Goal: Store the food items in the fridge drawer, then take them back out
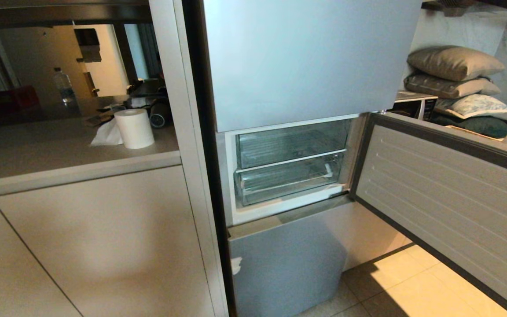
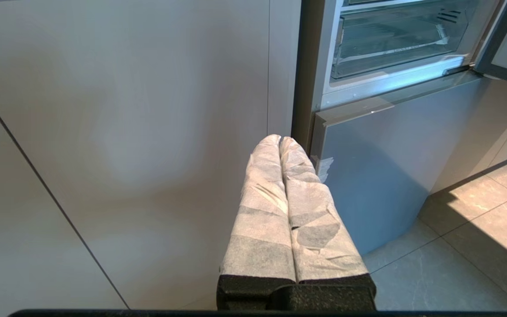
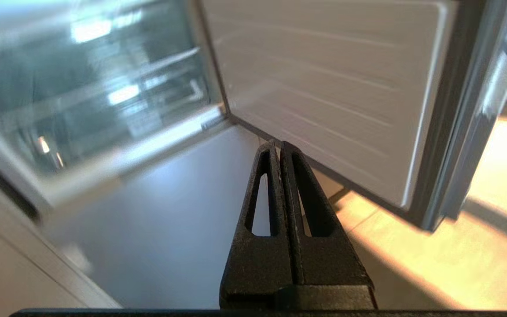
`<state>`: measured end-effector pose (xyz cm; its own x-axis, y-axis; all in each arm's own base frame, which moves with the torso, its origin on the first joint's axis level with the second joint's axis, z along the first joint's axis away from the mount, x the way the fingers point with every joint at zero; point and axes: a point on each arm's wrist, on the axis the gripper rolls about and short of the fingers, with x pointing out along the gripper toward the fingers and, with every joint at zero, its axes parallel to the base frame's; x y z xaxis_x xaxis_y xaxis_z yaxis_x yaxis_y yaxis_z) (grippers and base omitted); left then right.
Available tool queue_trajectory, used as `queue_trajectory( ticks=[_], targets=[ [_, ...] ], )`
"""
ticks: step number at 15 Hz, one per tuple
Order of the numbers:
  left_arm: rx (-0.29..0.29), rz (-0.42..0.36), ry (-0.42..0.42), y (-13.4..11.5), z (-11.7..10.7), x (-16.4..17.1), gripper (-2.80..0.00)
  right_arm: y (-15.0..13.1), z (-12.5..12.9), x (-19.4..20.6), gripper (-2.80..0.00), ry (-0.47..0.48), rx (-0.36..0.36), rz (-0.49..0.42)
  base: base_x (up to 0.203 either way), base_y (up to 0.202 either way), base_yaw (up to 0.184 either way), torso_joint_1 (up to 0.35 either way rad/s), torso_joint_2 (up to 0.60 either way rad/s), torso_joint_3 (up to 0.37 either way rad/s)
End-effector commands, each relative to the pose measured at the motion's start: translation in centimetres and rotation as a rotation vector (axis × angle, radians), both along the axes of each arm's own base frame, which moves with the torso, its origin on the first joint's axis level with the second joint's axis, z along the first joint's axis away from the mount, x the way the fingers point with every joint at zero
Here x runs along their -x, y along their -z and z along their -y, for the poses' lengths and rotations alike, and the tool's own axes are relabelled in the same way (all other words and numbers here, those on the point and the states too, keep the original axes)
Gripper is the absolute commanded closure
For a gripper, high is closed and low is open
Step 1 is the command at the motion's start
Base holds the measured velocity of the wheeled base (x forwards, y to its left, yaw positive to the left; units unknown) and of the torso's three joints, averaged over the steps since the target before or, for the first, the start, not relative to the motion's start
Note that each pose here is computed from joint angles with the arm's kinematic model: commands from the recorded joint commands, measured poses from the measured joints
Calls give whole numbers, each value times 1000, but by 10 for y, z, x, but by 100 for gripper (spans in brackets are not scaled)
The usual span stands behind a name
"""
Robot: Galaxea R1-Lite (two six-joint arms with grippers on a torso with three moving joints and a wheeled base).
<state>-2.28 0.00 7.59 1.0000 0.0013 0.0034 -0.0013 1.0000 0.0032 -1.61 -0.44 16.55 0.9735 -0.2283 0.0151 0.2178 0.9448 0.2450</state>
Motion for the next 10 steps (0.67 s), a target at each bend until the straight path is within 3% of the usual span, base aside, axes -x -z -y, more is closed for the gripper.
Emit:
queue_trajectory(
  ticks=[1,3,5,7,10],
  targets=[
    [0,-2,0,0,0,0,0,-31,3,-43,0,66,-149,-97,0,0,0,0,0,0],
    [0,0,0,0,0,0,0,-47,17,-82,0,200,-247,-76,0,0,0,0,0,0],
    [0,-2,0,0,0,0,0,-57,47,-110,0,343,-291,11,0,0,0,0,0,0],
    [0,-2,0,0,0,0,0,-70,70,-123,0,365,-288,120,0,0,0,0,0,0],
    [0,-2,0,0,0,0,0,-88,127,-114,0,558,-250,233,0,0,0,0,0,0]
  ],
)
